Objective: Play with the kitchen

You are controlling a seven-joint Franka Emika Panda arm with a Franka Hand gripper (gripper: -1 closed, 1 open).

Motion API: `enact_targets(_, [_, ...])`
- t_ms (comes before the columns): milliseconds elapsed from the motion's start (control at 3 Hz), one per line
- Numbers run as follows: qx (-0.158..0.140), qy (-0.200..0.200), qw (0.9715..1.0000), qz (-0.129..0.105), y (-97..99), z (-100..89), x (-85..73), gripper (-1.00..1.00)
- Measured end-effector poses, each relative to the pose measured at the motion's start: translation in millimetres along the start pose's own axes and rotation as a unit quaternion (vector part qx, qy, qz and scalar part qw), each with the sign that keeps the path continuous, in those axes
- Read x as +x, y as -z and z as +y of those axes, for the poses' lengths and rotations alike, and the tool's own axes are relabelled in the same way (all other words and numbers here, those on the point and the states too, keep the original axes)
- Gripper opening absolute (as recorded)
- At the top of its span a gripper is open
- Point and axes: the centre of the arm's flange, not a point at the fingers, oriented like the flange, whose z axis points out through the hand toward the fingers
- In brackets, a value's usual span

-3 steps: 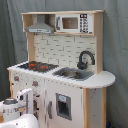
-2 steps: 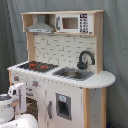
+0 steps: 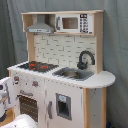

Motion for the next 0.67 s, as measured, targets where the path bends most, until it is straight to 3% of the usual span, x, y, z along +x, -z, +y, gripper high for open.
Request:
enact_targets(333, [-0.007, 0.042, 0.9983, 0.041, 17.5, -1.7, 18.0, 1.00])
enact_targets(667, [-0.020, 0.082, 0.9940, 0.069, 23.7, 1.4, 32.9, 1.00])
